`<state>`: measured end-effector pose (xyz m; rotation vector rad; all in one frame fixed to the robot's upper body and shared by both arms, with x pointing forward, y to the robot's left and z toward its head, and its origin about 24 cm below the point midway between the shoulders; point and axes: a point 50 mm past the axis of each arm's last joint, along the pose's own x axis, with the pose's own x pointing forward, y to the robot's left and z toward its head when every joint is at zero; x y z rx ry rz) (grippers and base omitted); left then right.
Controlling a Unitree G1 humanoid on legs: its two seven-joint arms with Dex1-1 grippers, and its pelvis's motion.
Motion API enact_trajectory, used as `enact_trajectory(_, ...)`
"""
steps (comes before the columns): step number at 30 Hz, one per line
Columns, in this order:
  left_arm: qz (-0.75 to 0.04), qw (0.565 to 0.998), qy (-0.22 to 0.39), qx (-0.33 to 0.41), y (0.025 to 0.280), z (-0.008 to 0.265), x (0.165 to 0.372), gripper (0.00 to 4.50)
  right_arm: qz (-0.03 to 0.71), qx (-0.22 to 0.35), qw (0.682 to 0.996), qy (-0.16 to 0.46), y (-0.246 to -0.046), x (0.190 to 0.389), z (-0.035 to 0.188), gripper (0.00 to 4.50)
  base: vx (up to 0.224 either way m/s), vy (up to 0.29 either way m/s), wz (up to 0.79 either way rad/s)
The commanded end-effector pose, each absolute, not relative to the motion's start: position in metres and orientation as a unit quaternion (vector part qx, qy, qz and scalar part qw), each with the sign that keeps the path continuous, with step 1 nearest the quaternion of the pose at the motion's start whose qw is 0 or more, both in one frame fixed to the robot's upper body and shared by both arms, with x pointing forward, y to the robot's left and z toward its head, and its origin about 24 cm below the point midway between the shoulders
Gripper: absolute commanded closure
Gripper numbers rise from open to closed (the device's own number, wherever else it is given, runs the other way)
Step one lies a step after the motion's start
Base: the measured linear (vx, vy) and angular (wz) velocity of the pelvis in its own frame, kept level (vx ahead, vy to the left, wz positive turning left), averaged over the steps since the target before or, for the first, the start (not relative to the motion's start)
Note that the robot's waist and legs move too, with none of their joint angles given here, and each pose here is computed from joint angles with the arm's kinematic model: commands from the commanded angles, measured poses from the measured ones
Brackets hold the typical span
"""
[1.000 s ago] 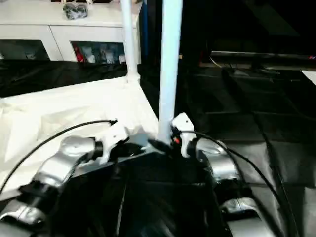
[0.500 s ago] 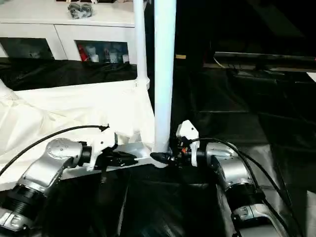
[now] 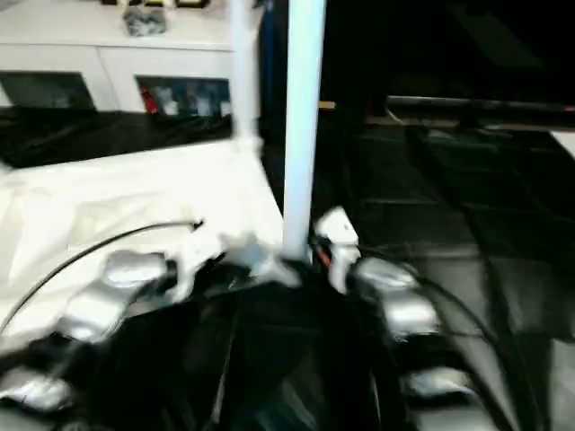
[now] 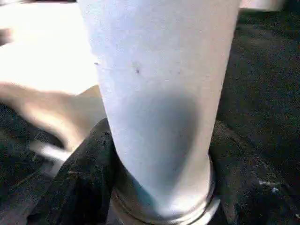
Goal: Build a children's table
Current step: Rotate leg to tighten
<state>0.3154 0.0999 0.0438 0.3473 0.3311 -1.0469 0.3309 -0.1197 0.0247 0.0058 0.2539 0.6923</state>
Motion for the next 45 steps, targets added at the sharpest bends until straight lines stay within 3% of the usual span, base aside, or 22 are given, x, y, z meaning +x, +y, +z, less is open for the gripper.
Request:
enact_trajectory(1,-0.505,0.841,0.108,0.159,0.077,0.061,0.32,4.5,0.308,-0.008,0.933,0.187,-0.114,0.323,0.0,1.96,0.0,0.0,0.0)
enact_trajectory(5,-0.496,0.848,0.096,0.16,0.052,0.061,0.321,4.5,0.281,-0.021,0.943,0.177,-0.085,0.327,0.002,1.96,0.0,0.0,0.0)
enact_trajectory(8,-0.508,0.841,0.093,0.158,0.046,0.06,0.319,4.5,0.287,-0.016,0.945,0.158,-0.075,0.329,0.006,1.96,0.0,0.0,0.0)
enact_trajectory(9,-0.509,0.841,0.093,0.158,0.046,0.06,0.319,4.5,0.287,-0.016,0.945,0.157,-0.075,0.329,0.007,1.61,0.0,0.0,0.0)
enact_trajectory(11,-0.525,0.83,0.094,0.163,0.05,0.059,0.316,4.5,0.298,0.004,0.944,0.142,-0.079,0.329,0.011,1.4,0.0,0.0,0.0)
enact_trajectory(15,-0.539,0.82,0.092,0.165,0.06,0.058,0.313,4.5,0.312,-0.006,0.941,0.134,-0.09,0.331,0.014,0.98,0.0,0.0,0.0)
enact_trajectory(20,-0.558,0.808,0.094,0.164,0.072,0.058,0.309,4.5,0.326,-0.029,0.936,0.128,-0.109,0.334,0.018,0.9,0.0,0.0,0.0)
enact_trajectory(24,-0.571,0.799,0.098,0.163,0.081,0.058,0.307,4.5,0.383,-0.049,0.915,0.122,-0.12,0.328,0.022,0.9,0.0,0.0,0.0)
enact_trajectory(29,-0.596,0.779,0.106,0.16,0.094,0.06,0.304,4.5,0.481,-0.06,0.866,0.122,-0.134,0.314,0.026,0.9,0.0,0.0,0.0)
enact_trajectory(31,-0.608,0.77,0.111,0.158,0.101,0.061,0.302,4.5,0.516,-0.06,0.846,0.122,-0.14,0.309,0.029,1.26,0.0,0.0,0.0)
enact_trajectory(34,-0.618,0.761,0.119,0.157,0.109,0.062,0.299,4.5,0.548,-0.062,0.824,0.129,-0.145,0.304,0.032,1.29,0.0,0.0,0.0)
enact_trajectory(36,-0.625,0.754,0.125,0.158,0.114,0.062,0.297,4.5,0.568,-0.064,0.81,0.133,-0.147,0.301,0.033,1.65,0.0,0.0,0.0)
enact_trajectory(38,-0.632,0.748,0.131,0.154,0.119,0.062,0.296,4.5,0.586,-0.069,0.796,0.138,-0.147,0.298,0.035,1.69,0.0,0.0,0.0)
enact_trajectory(45,-0.638,0.741,0.141,0.156,0.125,0.061,0.293,4.5,0.604,-0.08,0.78,0.146,-0.146,0.295,0.033,1.96,0.0,0.0,0.0)
